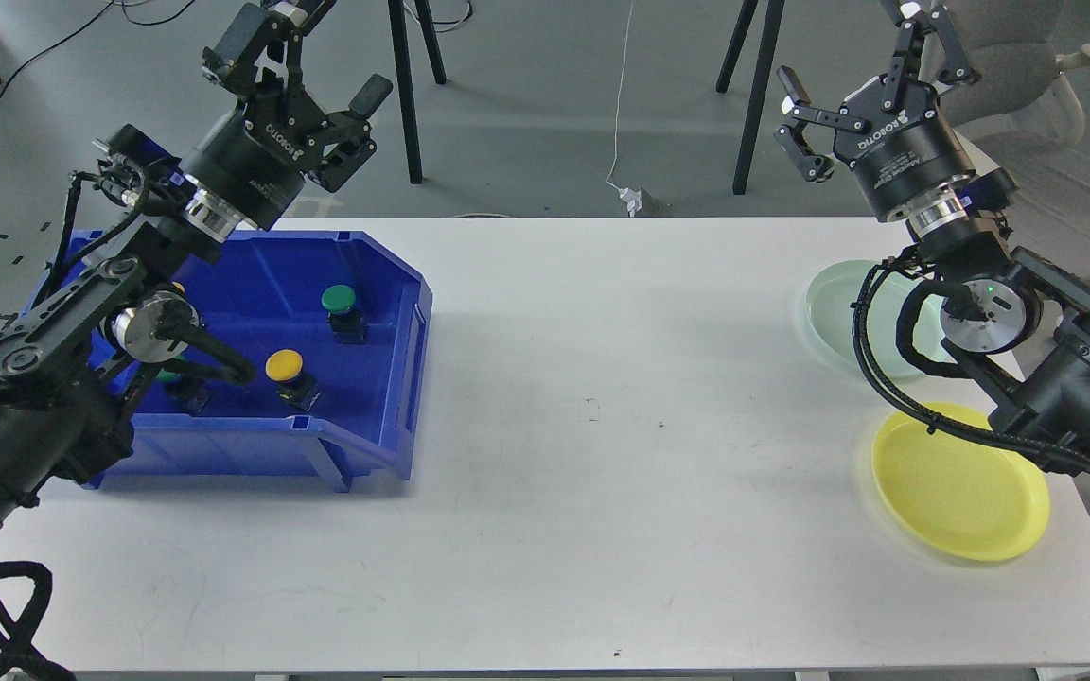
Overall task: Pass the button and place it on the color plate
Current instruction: 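Move the left gripper over the blue bin toward the yellow button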
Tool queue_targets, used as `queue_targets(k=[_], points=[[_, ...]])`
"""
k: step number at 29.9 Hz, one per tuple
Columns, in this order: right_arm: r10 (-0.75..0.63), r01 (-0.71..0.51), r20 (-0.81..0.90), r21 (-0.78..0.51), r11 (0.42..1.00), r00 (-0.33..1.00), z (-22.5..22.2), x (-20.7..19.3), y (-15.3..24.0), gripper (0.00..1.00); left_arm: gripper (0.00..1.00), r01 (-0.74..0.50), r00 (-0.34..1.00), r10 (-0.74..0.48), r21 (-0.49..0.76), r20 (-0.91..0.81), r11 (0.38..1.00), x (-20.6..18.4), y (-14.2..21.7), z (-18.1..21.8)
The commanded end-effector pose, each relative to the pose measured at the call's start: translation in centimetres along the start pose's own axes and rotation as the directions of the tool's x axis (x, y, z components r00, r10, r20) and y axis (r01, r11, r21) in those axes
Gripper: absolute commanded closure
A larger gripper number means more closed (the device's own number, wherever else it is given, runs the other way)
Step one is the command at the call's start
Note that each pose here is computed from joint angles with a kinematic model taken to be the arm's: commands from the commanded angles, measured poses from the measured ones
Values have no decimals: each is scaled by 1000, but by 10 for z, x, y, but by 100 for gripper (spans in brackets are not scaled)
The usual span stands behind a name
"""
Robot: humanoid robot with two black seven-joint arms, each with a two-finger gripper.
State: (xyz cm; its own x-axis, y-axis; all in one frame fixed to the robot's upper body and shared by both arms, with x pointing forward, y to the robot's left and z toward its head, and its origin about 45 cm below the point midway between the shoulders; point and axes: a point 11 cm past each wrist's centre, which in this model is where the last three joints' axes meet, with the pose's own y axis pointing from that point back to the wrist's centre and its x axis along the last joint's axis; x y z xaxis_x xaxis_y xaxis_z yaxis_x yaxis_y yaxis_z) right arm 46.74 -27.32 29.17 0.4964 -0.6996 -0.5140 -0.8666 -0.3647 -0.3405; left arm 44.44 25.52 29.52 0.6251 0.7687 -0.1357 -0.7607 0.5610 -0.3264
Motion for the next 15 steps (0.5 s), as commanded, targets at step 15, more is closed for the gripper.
queue_targets(k=[15], points=[[-1, 2, 30, -6, 1000, 1000, 13, -5, 0, 1, 0, -149, 974, 130, -96, -183, 984, 19, -4, 1]])
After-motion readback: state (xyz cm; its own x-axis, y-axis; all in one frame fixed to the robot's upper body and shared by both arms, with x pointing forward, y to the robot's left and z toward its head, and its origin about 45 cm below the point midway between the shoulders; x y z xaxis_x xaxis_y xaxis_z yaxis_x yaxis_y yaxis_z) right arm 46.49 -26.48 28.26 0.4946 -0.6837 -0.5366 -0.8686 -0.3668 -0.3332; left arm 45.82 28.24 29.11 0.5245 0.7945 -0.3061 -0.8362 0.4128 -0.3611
